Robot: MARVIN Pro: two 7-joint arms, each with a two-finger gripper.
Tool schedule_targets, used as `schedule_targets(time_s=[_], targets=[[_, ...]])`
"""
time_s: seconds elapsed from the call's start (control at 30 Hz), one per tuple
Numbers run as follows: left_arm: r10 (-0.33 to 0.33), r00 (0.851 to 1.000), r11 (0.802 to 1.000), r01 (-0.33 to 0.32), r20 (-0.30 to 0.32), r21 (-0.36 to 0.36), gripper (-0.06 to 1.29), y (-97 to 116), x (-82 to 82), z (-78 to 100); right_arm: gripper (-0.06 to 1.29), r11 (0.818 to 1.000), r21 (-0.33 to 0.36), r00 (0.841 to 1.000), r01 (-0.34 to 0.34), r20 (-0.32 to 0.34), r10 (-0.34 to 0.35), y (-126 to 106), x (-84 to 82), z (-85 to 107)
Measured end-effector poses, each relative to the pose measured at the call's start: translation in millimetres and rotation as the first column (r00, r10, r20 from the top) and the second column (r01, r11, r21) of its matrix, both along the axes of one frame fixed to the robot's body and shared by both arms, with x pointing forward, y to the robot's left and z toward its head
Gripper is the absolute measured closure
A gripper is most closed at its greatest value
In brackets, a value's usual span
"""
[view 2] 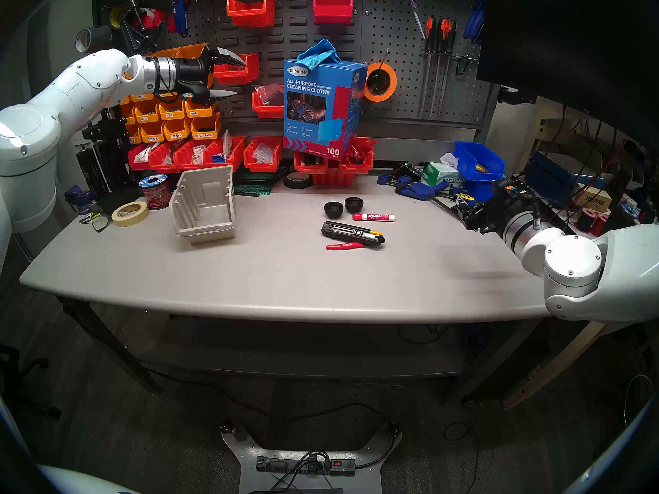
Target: Take out tools from the storage box
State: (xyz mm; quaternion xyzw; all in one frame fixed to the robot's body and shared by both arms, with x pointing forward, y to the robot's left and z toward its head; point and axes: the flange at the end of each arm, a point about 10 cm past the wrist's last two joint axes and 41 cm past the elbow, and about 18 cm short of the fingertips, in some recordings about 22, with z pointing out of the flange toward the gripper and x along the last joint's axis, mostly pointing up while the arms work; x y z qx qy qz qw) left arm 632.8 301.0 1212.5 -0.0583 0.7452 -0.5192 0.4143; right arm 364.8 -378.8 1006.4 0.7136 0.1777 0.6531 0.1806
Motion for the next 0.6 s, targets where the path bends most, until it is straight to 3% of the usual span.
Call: schedule_targets(time_s=[0.27,0.43,0.6], targets=[[-0.032,0.999,0.983,0.031,-0.001,-0.182,0.0,-26,10.3,-32.6,-0.01,1.0,0.0,1.0,0.0,0.0,0.0,0,0.0,0.1],[-0.033,0.999,0.949,0.035,0.014,-0.314,0.0,-37,14.8,-44.3,-0.01,1.0,0.001,1.0,0.0,0.0,0.0,0,0.0,0.1],[-0.029,0.999,0.891,0.036,0.023,-0.453,0.0,-43,17.7,-54.6,-0.01,1.0,0.001,1.0,0.001,0.001,-0.001,0,0.0,0.1]])
